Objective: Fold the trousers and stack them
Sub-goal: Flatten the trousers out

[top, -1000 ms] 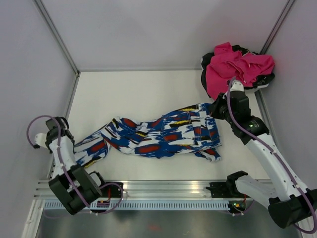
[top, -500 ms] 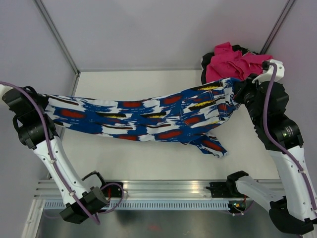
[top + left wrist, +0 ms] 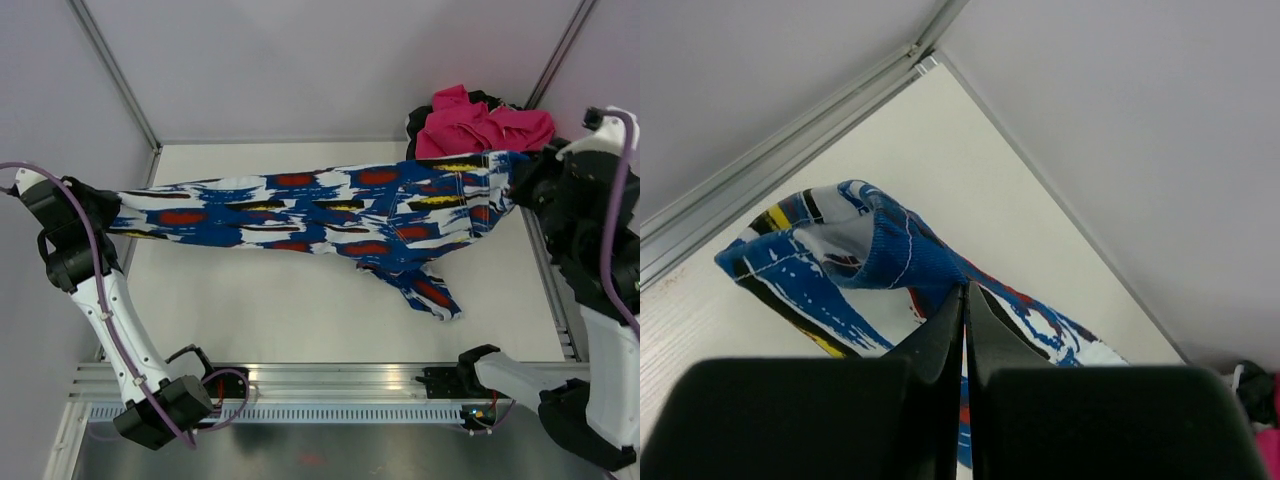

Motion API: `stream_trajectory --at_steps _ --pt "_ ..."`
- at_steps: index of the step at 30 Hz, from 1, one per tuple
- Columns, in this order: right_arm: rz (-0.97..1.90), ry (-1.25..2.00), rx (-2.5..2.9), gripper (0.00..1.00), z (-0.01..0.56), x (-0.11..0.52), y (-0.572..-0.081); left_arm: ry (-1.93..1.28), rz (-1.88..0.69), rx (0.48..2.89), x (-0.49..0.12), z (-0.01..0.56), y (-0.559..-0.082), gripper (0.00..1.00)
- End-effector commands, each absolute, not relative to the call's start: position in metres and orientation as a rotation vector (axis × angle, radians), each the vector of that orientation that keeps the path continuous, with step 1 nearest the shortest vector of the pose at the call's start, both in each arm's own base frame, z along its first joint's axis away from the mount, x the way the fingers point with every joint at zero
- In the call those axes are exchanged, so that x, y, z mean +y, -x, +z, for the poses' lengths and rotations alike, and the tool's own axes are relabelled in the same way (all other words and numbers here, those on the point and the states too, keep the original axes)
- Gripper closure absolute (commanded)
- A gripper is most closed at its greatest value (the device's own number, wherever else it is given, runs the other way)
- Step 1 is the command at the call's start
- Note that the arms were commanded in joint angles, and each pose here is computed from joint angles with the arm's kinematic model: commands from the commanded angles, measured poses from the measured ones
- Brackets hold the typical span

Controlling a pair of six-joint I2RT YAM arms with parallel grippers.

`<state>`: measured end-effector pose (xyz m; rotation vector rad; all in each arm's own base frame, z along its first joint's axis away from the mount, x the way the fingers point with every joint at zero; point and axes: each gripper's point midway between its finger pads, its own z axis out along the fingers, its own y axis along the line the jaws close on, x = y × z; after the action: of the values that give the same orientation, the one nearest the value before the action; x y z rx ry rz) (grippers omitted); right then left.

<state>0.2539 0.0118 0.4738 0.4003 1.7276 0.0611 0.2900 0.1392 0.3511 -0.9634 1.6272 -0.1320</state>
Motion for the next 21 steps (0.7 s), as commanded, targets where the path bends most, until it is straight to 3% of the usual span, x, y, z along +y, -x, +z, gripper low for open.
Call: stream_trajectory --at_steps 1,4,7,8,9,13,21 --pt "0.101 -0.524 1.766 1.00 0.457 -0.012 -0.182 0.832 -0.149 1.624 0.122 0.371 -0.293 0.98" --pt "0.166 -0.584 1.732 1.00 0.463 -0.021 -0.144 0.793 -0.164 1.654 0.113 0.376 -0.297 0.98" --pt "0.010 -0.615 1.785 1.00 0.434 -0.037 -0.148 0.783 -0.161 1.682 0.108 0.373 -0.303 0.98" --pt "-0.052 -0.620 1.814 1.00 0.418 -0.039 -0.160 0.794 -0.158 1.692 0.108 0.369 -0.305 0.98" --pt "-0.162 -0.601 1.955 1.00 0.363 -0.034 -0.181 0.821 -0.156 1.725 0.109 0.354 -0.309 0.98" --pt "-0.090 -0.566 2.143 1.00 0.269 0.009 -0.245 0.896 -0.133 1.818 0.112 0.304 -0.315 0.98" --pt "-0.163 -0.613 2.025 1.00 0.266 -0.003 -0.333 0.930 -0.116 1.875 0.118 0.249 -0.326 0.98"
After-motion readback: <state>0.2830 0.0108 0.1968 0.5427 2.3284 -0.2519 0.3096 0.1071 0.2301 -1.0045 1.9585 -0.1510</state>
